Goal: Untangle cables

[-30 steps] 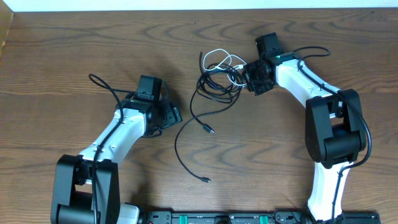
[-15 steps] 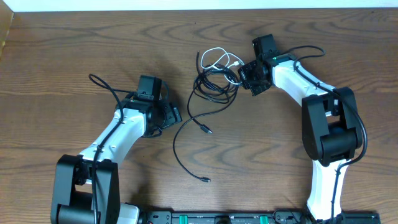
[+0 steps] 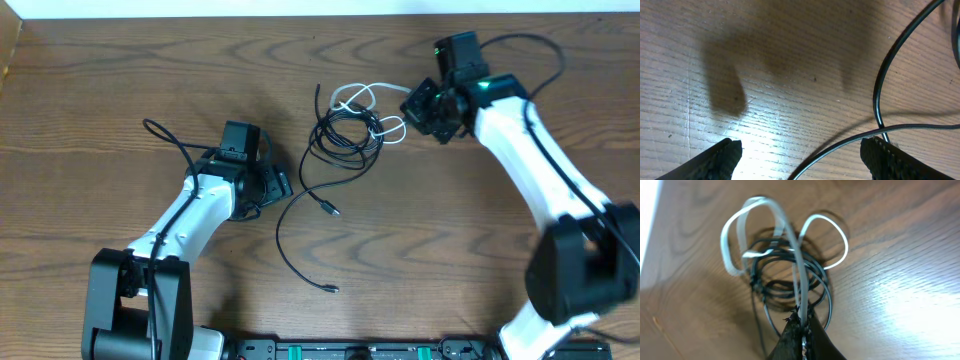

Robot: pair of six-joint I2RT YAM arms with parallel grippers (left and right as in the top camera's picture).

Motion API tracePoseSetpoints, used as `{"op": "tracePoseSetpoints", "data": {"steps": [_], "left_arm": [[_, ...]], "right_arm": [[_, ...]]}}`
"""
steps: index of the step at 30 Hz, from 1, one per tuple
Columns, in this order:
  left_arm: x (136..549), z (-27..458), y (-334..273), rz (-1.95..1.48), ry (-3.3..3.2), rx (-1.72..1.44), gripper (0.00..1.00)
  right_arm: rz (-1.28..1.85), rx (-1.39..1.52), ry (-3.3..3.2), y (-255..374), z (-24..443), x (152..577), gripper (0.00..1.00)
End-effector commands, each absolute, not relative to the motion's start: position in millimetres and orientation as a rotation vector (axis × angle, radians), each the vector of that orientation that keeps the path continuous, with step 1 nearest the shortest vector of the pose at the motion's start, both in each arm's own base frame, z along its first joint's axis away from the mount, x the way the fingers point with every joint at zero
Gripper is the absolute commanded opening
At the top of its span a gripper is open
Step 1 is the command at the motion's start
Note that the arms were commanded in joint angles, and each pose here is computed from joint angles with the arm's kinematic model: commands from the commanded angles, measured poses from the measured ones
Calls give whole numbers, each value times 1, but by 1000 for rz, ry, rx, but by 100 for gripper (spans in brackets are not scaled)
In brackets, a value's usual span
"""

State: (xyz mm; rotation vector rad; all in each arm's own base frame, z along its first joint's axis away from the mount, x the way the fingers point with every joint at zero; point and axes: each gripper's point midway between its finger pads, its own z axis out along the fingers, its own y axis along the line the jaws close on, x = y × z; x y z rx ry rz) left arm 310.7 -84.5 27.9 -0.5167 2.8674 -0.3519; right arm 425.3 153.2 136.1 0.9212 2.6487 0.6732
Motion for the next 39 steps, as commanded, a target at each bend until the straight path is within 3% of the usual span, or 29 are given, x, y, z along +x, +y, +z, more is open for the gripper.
{"op": "tracePoseSetpoints", "data": {"steps": [1,7,11,12,13,17,19,21,26,29,39], "left_arm": [[309,25,-81,-328,2874,-523,83],[309,25,-81,-328,2874,-523,82],[309,25,-81,-328,2874,-523,83],[309,25,-81,-328,2874,-523,82],[309,25,-81,-328,2874,-523,82],[309,25,-81,-328,2874,-523,82],[309,25,-81,-328,2874,-523,83],[309,25,-81,-328,2874,-523,83],[309,25,-81,-328,2874,-523,83],[309,25,-81,-328,2874,-523,83],[309,25,-81,-328,2874,-523,83]], "right_arm": [[573,671,2650,142,154,423,2],[513,400,2534,124,199,429,1],[654,166,2268,107,290,431,1],[750,35,2110,104,341,420,2],[776,-12,2041,100,363,413,2],[665,-22,1855,62,422,391,2],[589,-33,1834,50,429,382,1],[577,-20,1871,47,421,377,1],[637,238,2173,50,342,382,34],[720,427,2351,66,292,388,40],[749,864,2692,122,156,412,41]]}}
